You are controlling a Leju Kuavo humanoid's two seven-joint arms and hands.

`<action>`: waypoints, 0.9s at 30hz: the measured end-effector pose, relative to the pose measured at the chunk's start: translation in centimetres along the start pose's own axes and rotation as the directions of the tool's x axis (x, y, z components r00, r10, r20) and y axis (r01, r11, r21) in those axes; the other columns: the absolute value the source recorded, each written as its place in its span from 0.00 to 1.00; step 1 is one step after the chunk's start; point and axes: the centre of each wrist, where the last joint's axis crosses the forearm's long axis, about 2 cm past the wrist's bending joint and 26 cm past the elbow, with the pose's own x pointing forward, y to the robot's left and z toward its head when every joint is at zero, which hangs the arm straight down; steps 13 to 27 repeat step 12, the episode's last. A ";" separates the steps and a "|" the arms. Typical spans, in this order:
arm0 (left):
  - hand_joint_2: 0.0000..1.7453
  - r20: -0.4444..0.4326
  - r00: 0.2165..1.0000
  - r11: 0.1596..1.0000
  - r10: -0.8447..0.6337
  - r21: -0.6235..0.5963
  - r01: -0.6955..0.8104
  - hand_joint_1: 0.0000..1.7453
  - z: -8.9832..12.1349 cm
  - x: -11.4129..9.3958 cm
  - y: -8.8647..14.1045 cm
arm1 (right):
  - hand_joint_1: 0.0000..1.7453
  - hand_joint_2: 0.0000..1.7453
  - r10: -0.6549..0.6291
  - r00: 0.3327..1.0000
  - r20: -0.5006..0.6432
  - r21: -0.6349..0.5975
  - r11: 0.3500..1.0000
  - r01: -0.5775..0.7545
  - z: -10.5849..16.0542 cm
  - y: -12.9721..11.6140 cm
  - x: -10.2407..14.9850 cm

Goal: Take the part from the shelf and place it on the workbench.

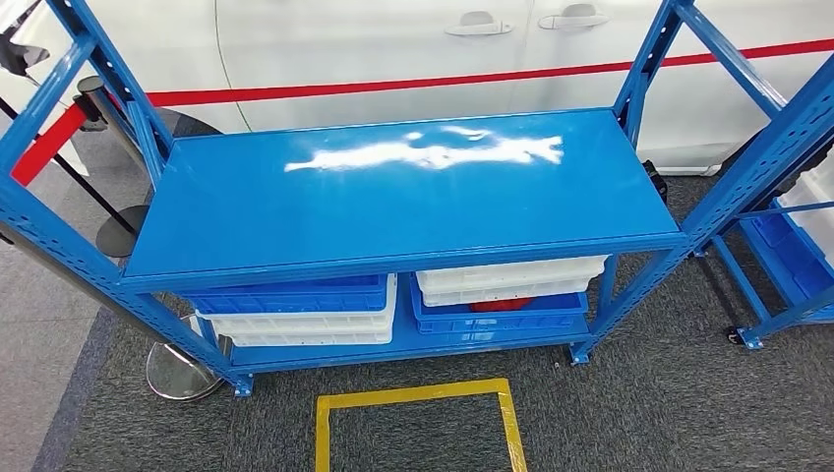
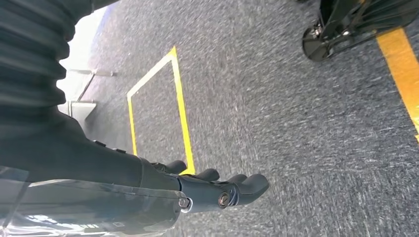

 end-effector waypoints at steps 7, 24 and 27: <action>1.00 -0.017 1.000 1.000 0.003 0.000 -0.003 0.00 -0.1 -0.1 0.5 | 0.00 1.00 0.002 1.000 0.016 0.000 1.000 -0.002 -0.2 -0.7 0.0; 0.67 -0.025 1.000 1.000 0.000 -0.005 0.000 0.00 -0.1 -0.1 0.9 | 0.00 0.00 -0.003 0.999 0.032 0.003 1.000 0.003 -0.3 -1.2 0.0; 0.67 -0.025 1.000 1.000 0.000 -0.005 0.000 0.00 -0.1 -0.1 0.9 | 0.00 0.00 -0.003 0.999 0.032 0.003 1.000 0.003 -0.3 -1.2 0.0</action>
